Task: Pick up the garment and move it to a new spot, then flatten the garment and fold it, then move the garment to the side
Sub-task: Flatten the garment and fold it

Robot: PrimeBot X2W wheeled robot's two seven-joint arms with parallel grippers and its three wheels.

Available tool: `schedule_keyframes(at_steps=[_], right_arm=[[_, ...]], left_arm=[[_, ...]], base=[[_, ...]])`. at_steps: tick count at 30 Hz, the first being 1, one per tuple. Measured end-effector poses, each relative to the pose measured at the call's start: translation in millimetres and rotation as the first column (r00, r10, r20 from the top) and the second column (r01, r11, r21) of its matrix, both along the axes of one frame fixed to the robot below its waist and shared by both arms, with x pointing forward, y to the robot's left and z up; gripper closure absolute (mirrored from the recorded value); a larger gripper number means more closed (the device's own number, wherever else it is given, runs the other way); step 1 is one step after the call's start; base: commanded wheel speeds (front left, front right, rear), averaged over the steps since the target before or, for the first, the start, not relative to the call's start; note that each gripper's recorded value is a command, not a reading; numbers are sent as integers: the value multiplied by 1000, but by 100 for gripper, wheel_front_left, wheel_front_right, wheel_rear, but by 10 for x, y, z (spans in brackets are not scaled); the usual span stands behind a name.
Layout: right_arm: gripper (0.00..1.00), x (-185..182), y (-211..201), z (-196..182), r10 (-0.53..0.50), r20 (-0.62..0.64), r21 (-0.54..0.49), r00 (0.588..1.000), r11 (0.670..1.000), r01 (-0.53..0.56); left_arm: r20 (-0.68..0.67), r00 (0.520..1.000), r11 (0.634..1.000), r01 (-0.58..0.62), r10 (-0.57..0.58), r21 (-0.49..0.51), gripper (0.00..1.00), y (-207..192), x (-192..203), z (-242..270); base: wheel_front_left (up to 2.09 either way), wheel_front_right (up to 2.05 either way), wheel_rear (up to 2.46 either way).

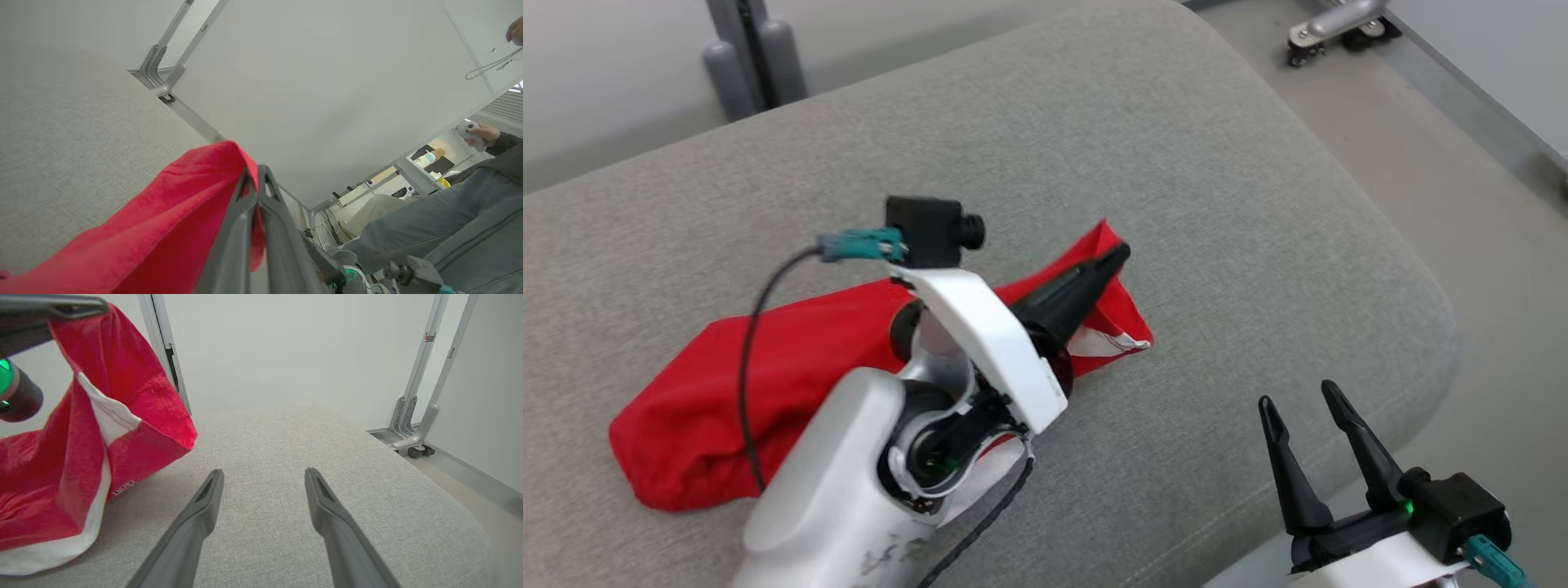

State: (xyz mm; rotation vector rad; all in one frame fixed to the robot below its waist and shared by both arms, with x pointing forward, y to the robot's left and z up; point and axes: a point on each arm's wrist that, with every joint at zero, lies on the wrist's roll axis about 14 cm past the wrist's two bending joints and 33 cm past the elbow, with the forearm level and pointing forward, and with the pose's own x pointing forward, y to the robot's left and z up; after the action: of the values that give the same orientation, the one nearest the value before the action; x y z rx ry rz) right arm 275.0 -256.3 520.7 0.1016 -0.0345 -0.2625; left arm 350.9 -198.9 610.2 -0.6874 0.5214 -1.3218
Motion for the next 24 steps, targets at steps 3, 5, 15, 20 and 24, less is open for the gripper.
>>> schedule_keyframes(at_steps=[3, 5, 15, 20, 24], right_arm=[[0, -22, -26, -1, -14, -4, 1, 1000, 1000, 14], [0, -29, -71, 9, -29, -4, -1, 1000, 1000, 29], [0, -74, -127, -32, -48, -16, 0, 999, 999, 48], [0, -16, -82, 15, -19, 3, -16, 1000, 1000, 19], [0, -17, -63, 46, -4, 17, -33, 1000, 999, 5]], left_arm=[[-11, 1000, 997, -19, 20, 70, 0, -170, 5, -312], [2, 999, 996, -48, 48, 78, 0, -250, 56, -402], [161, 978, 989, -141, 132, 50, 0, -181, 168, -447], [201, 948, 968, -252, 248, -6, 0, 203, 230, -391], [183, 914, 932, -360, 362, -45, 0, 576, 162, -367]], base=[[0, 0, 0], [0, 0, 0], [0, 0, 0], [0, 0, 0], [0, 0, 0]])
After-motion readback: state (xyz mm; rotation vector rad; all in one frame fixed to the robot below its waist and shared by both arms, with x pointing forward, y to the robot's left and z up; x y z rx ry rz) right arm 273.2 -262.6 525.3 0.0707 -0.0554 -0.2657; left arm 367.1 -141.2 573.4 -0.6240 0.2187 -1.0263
